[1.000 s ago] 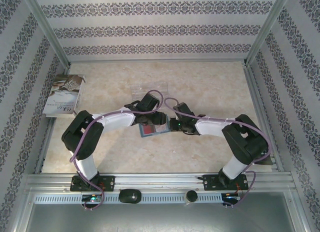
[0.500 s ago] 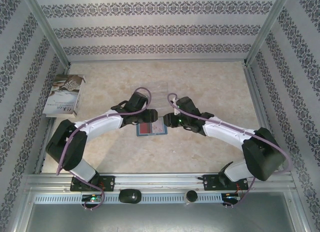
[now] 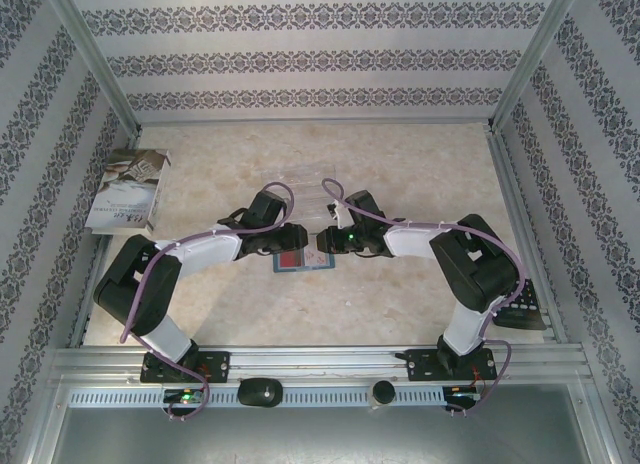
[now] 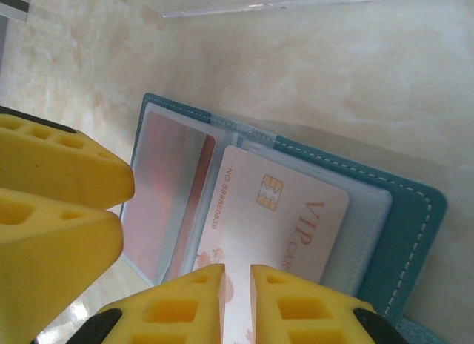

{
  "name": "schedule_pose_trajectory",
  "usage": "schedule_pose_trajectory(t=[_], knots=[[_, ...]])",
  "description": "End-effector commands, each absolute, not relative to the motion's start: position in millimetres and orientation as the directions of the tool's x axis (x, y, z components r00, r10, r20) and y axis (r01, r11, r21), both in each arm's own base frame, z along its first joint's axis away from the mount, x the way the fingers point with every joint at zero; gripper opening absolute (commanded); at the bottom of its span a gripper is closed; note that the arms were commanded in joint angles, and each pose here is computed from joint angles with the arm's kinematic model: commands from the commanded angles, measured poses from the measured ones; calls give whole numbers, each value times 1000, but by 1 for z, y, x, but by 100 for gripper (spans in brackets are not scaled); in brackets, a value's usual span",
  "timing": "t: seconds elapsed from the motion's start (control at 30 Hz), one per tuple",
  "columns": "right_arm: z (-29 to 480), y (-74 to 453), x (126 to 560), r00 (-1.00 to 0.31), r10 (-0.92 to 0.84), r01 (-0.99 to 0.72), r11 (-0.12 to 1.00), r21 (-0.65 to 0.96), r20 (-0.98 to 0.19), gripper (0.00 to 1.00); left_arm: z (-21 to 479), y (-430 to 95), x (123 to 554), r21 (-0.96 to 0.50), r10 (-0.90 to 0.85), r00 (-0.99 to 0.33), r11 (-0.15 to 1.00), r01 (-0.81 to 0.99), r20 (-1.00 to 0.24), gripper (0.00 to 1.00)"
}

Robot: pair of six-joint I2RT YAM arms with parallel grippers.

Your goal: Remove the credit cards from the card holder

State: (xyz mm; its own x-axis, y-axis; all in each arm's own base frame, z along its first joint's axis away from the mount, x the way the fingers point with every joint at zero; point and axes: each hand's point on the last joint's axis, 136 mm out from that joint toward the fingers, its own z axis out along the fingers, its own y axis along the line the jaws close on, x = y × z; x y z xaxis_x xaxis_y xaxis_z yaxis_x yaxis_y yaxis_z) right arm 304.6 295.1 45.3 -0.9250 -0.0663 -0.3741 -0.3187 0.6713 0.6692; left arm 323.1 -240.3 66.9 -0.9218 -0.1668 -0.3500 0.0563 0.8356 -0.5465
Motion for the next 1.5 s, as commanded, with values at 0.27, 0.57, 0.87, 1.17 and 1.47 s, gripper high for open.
schedule_pose_trajectory(t=[0.27, 0.57, 0.87, 1.17, 1.47], knots=[[49, 299, 304, -928, -45, -309, 646, 697, -370, 19, 84, -251, 332, -579, -174, -913, 811, 80, -369, 42], [1, 273, 294, -957, 12, -185, 747, 639, -290, 10, 72, -270, 330, -583, -143, -927, 807, 94, -348, 41], [-16, 265, 288, -962, 45, -139, 765, 629, -268, 9, 55, -272, 329, -531, -118, -934, 843, 86, -338, 37], [-14, 265, 289, -960, 47, -144, 761, 632, -276, 9, 36, -259, 327, -442, -107, -936, 895, 56, -336, 31], [-12, 266, 290, -959, 49, -146, 758, 636, -279, 8, 18, -256, 318, -438, -101, -948, 898, 43, -301, 28]])
